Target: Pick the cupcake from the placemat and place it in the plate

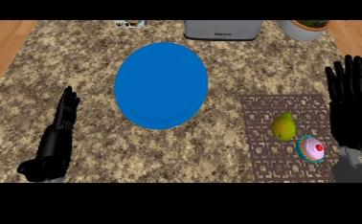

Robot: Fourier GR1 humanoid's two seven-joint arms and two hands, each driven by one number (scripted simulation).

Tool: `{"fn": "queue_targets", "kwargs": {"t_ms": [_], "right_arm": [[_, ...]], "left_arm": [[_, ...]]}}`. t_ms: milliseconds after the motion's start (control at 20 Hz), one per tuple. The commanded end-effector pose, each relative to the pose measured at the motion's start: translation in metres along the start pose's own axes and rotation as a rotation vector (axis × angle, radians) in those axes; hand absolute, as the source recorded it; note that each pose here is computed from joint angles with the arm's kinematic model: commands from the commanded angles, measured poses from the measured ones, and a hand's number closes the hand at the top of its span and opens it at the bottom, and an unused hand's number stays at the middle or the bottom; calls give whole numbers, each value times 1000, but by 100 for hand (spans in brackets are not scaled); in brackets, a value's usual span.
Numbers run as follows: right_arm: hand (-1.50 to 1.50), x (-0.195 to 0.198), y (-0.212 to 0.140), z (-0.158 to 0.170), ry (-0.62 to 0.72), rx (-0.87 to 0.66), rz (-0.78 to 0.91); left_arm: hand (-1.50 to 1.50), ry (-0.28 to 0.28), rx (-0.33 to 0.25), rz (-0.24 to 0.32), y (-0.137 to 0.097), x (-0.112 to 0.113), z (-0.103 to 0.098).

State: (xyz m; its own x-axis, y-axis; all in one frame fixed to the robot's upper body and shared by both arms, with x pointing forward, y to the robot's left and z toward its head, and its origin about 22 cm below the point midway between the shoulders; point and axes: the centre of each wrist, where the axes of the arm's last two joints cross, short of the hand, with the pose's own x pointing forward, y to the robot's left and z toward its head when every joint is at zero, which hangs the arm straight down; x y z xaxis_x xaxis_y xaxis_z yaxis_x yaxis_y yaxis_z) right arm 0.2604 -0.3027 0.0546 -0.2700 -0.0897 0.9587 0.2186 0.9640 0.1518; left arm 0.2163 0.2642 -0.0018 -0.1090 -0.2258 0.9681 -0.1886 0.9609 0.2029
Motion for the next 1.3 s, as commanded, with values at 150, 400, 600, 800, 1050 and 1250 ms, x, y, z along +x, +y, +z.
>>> {"fn": "queue_targets", "kwargs": {"t_ms": [150,400,600,800,1050,1250], "right_arm": [[-150,20,25,-15,80,-67,46],[150,10,-43,-10,64,190,912],[-150,-70,36,51,205,-58,578],[-150,-70,24,81,133,17,765],[-150,-15,13,66,-5,-89,915],[-150,36,10,71,77,-81,1003]], "left_arm": [[0,38,-75,-63,3,12,-44],[0,42,-156,-74,-5,21,-48],[0,99,-185,-74,-5,30,-65],[0,106,-192,-73,-28,40,-77],[0,109,-171,-66,-15,33,-69],[0,111,-183,-54,-11,37,-77]]}}
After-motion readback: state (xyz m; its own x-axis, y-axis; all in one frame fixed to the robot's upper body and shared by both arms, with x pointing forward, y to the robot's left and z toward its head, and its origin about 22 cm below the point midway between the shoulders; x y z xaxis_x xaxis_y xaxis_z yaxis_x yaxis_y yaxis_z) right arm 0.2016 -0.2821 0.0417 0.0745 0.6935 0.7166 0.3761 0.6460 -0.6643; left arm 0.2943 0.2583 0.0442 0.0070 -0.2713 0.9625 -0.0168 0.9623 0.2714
